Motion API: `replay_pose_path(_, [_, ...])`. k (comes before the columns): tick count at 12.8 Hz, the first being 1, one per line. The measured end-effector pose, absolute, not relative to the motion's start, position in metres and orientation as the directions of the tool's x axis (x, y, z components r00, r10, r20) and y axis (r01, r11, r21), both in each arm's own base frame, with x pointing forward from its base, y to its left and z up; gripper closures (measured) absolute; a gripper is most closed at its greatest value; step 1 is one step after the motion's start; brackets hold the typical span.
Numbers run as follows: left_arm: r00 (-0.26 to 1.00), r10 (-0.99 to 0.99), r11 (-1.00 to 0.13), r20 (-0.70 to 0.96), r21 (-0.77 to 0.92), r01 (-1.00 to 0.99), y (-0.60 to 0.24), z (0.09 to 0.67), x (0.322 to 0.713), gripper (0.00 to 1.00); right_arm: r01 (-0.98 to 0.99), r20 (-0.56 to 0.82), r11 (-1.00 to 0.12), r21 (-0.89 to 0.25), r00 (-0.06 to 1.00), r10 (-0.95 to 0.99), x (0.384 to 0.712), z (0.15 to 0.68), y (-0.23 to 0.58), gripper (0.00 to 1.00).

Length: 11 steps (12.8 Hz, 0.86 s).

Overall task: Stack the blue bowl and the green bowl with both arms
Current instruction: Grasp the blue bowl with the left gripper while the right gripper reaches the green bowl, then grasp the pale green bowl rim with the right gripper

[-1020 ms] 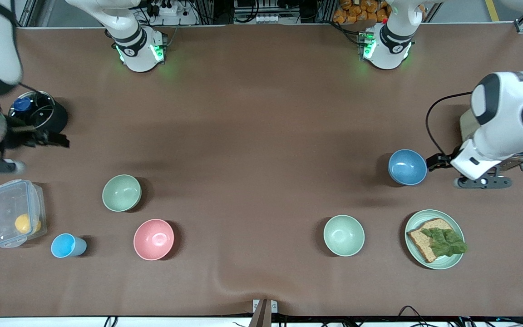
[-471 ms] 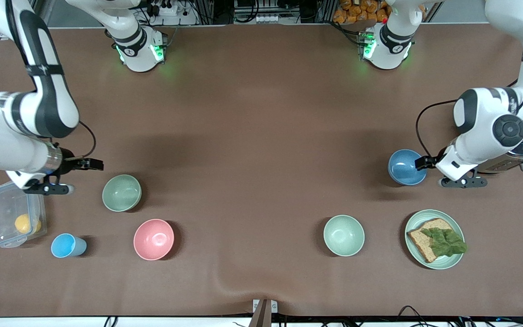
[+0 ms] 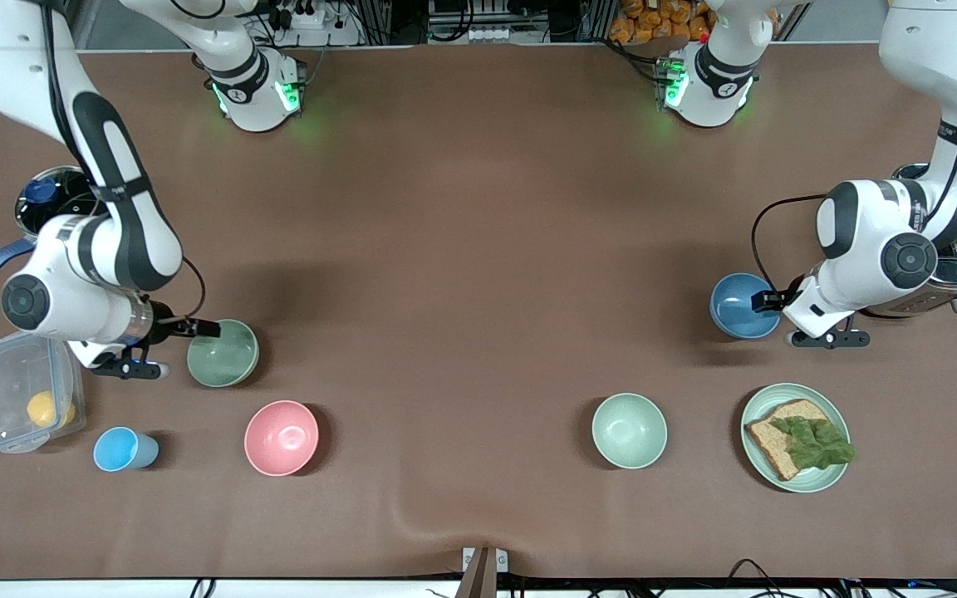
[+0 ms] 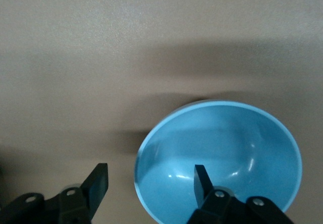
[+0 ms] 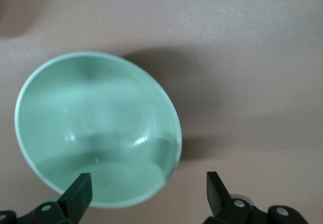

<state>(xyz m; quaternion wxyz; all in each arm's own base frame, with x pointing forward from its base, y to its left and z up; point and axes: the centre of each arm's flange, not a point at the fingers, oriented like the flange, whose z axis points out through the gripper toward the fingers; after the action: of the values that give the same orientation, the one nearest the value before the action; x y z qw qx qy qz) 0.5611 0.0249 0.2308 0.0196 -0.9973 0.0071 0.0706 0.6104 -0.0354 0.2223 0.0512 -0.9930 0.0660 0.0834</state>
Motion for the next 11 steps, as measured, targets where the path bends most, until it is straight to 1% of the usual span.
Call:
replay_pose_path(1, [0.989, -0.011, -0.999, -0.144, -0.038, -0.016, 0.025, 0.229, 0.561, 0.34, -0.152, -0.176, -0.984, -0.095, 0.975, -0.134, 0.614, 0.213, -0.038, 0.0])
replay_pose_path(3, [0.989, -0.007, -0.999, -0.149, -0.037, -0.013, 0.027, 0.226, 0.56, 0.33, -0.172, -0.176, -0.98, -0.098, 0.972, -0.153, 0.619, 0.2, -0.047, 0.0])
replay_pose_path(5, [0.988, -0.005, -0.999, -0.153, -0.036, -0.01, 0.029, 0.224, 0.56, 0.36, -0.19, -0.164, -0.977, -0.096, 0.971, -0.172, 0.62, 0.19, -0.056, 0.0])
replay_pose_path(6, [0.988, -0.004, -0.999, -0.154, -0.036, -0.01, 0.029, 0.223, 0.56, 0.38, -0.198, -0.165, -0.976, -0.095, 0.97, -0.18, 0.619, 0.186, -0.061, 0.09])
replay_pose_path(7, [0.988, -0.005, -0.999, -0.156, -0.036, -0.01, 0.029, 0.222, 0.559, 0.45, -0.201, -0.166, -0.975, -0.095, 0.969, -0.184, 0.619, 0.184, -0.063, 0.22])
replay_pose_path(8, [0.987, -0.005, -0.999, -0.159, -0.035, -0.01, 0.029, 0.22, 0.559, 0.46, -0.201, -0.165, -0.975, -0.096, 0.969, -0.183, 0.619, 0.184, -0.063, 0.34])
replay_pose_path(10, [0.986, -0.005, -0.999, -0.165, -0.034, -0.01, 0.029, 0.216, 0.558, 0.67, -0.197, -0.159, -0.975, -0.099, 0.971, -0.179, 0.622, 0.187, -0.06, 0.59])
replay_pose_path(11, [0.986, -0.005, -0.999, -0.167, -0.033, -0.01, 0.029, 0.215, 0.558, 0.67, -0.194, -0.157, -0.976, -0.101, 0.972, -0.176, 0.624, 0.188, -0.058, 0.71])
